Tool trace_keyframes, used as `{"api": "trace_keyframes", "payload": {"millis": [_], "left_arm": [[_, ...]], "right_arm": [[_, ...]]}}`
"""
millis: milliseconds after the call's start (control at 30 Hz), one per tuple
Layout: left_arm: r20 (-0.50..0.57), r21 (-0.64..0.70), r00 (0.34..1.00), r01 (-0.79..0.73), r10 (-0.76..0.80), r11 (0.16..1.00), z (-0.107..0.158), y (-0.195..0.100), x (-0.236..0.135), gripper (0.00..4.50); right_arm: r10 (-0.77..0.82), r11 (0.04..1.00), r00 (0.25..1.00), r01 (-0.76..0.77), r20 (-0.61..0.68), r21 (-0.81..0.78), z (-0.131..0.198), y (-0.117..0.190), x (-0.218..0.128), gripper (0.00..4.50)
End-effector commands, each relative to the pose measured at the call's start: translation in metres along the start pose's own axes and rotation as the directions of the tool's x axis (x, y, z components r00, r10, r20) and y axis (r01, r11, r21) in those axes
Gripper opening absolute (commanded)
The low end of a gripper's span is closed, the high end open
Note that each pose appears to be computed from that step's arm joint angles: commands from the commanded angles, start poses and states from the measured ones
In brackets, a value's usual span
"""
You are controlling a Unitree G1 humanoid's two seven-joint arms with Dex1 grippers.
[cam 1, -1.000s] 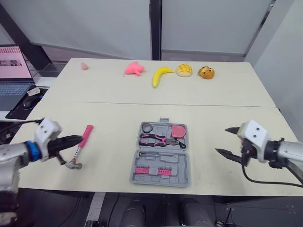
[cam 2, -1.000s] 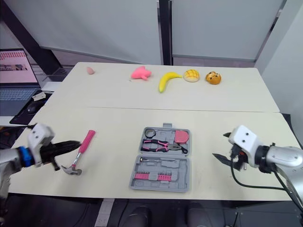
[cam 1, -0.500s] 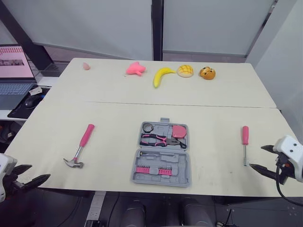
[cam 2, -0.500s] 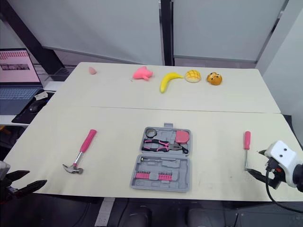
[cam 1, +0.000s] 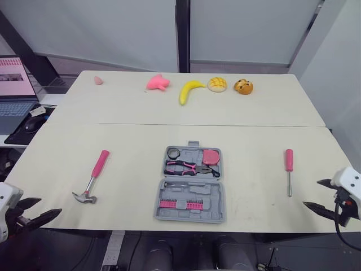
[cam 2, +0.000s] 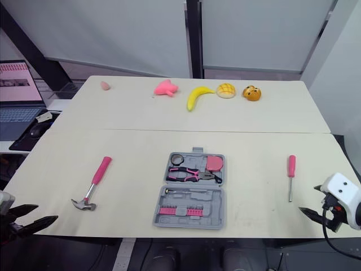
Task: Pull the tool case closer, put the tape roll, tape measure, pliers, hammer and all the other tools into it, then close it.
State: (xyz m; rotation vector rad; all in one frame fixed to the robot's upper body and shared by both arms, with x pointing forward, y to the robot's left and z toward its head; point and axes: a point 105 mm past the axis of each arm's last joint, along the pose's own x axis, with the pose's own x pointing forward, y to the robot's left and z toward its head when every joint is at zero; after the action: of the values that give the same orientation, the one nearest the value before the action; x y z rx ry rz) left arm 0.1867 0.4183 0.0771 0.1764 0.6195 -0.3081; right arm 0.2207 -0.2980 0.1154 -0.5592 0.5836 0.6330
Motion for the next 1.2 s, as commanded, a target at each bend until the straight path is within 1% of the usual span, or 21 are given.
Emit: {"api": "trace_keyframes", "payload": {"millis": [33, 167, 300, 400, 500, 600, 700, 800, 867, 967, 1067, 1200], "left_arm": [[0.06, -0.025, 0.997, -0.047, 0.048, 0.999, 0.01, 0.002, -0.009, 4.48], [0.067, -0.086, 0.994, -0.079, 0.085, 0.993, 0.005, -0.006, -0.015, 4.48], [0.059, -0.138, 0.99, -0.117, 0.127, 0.983, -0.001, -0.012, -0.024, 4.48], [0.071, -0.165, 0.986, -0.136, 0.149, 0.977, 0.001, -0.016, -0.026, 4.48], [0.088, -0.188, 0.988, -0.11, 0.129, 0.976, 0.007, -0.025, -0.023, 4.48], [0.104, -0.2, 0.985, -0.114, 0.137, 0.973, 0.014, -0.028, -0.017, 4.48], [0.136, -0.239, 0.977, -0.125, 0.161, 0.963, 0.028, -0.028, -0.002, 4.48], [0.131, -0.25, 0.973, -0.152, 0.189, 0.956, 0.037, -0.028, 0.017, 4.48], [0.12, -0.236, 0.973, -0.166, 0.198, 0.957, 0.043, -0.028, 0.03, 4.48], [0.094, -0.262, 0.966, -0.21, 0.241, 0.942, 0.046, -0.023, 0.05, 4.48], [0.072, -0.239, 0.968, -0.216, 0.239, 0.947, 0.047, -0.022, 0.065, 4.48], [0.047, -0.251, 0.975, -0.201, 0.219, 0.947, 0.049, -0.024, 0.085, 4.48]], "right_arm": [[0.058, 0.991, 0.992, -0.043, 0.113, -0.13, 0.044, 0.007, 0.01, 4.5], [0.194, 0.965, 0.953, -0.144, 0.231, -0.218, 0.095, 0.025, 0.023, 4.5], [0.367, 0.91, 0.88, -0.274, 0.301, -0.31, 0.137, 0.049, 0.025, 4.5], [0.446, 0.876, 0.831, -0.328, 0.332, -0.354, 0.159, 0.059, 0.025, 4.5], [0.513, 0.84, 0.789, -0.379, 0.339, -0.389, 0.175, 0.069, 0.028, 4.5], [0.545, 0.82, 0.766, -0.403, 0.34, -0.407, 0.184, 0.076, 0.031, 4.5], [0.585, 0.791, 0.741, -0.432, 0.33, -0.433, 0.194, 0.086, 0.031, 4.5], [0.59, 0.789, 0.734, -0.434, 0.338, -0.435, 0.201, 0.089, 0.033, 4.5], [0.592, 0.787, 0.733, -0.435, 0.335, -0.437, 0.202, 0.09, 0.035, 4.5], [0.596, 0.784, 0.732, -0.441, 0.33, -0.436, 0.201, 0.091, 0.037, 4.5], [0.598, 0.782, 0.732, -0.443, 0.327, -0.439, 0.201, 0.092, 0.039, 4.5], [0.602, 0.778, 0.724, -0.438, 0.336, -0.451, 0.202, 0.094, 0.039, 4.5]]}}
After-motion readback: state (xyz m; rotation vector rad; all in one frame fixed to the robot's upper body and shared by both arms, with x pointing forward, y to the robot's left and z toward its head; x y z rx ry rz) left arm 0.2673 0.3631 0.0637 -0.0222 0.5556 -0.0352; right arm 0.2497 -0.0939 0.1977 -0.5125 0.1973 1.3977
